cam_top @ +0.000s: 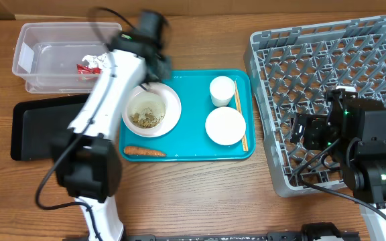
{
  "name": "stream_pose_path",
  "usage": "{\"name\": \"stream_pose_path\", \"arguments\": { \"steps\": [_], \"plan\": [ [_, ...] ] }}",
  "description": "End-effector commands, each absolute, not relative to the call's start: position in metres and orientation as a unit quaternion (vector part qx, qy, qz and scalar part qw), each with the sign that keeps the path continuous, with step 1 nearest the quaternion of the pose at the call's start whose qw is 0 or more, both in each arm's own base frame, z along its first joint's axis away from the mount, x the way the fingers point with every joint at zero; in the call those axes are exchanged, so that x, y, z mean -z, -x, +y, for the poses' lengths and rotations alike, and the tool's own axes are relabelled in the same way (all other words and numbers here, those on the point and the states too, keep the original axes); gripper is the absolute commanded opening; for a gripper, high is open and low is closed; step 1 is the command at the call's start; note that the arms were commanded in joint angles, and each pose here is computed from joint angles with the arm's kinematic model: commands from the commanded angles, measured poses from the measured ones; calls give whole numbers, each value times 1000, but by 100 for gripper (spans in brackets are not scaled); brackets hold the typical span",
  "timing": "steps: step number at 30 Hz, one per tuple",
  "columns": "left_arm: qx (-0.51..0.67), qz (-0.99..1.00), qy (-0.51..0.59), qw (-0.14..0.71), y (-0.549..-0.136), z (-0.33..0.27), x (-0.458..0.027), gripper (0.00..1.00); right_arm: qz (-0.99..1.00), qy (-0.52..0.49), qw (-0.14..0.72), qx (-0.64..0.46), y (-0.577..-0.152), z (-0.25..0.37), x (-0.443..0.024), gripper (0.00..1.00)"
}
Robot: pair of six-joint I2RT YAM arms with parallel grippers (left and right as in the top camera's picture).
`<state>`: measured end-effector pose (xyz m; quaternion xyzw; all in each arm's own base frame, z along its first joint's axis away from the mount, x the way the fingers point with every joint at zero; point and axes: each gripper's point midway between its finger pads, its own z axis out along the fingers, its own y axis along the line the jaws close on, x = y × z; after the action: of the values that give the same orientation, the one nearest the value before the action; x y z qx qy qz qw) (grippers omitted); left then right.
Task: Sort waste into correct bins and load items into the dishwasher
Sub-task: 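Carry the tissue to the clear bin and release it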
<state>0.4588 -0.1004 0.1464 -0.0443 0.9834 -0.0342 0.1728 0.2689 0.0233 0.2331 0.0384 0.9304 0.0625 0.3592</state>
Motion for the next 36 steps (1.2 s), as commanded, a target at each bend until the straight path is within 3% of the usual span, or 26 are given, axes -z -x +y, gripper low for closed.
{"name": "stream_pose_path", "arguments": {
  "steps": [1,10,14,16,18,19,26,36],
  "plan": [
    [-18,959,112,260,-490,-23,-193,4,924,-42,375,-61,-272,22,-246,100],
    [-34,913,230,336,-520,92,-198,5,924,-42,375,-61,-272,22,-246,100],
    [-39,903,246,349,-522,112,-200,24,923,-42,377,-62,-273,22,-247,100],
    [-41,899,249,357,-523,119,-202,35,923,-42,377,-62,-273,22,-247,100],
    [-42,898,252,359,-524,122,-203,55,923,-42,376,-62,-272,22,-247,100],
    [-42,898,251,358,-523,121,-203,58,924,-42,376,-61,-272,22,-246,100],
    [-17,922,223,317,-499,97,-208,59,925,-42,372,-61,-271,22,-245,100],
    [14,958,196,208,-391,41,-245,61,925,-42,373,-61,-271,22,-245,100]
  ]
}}
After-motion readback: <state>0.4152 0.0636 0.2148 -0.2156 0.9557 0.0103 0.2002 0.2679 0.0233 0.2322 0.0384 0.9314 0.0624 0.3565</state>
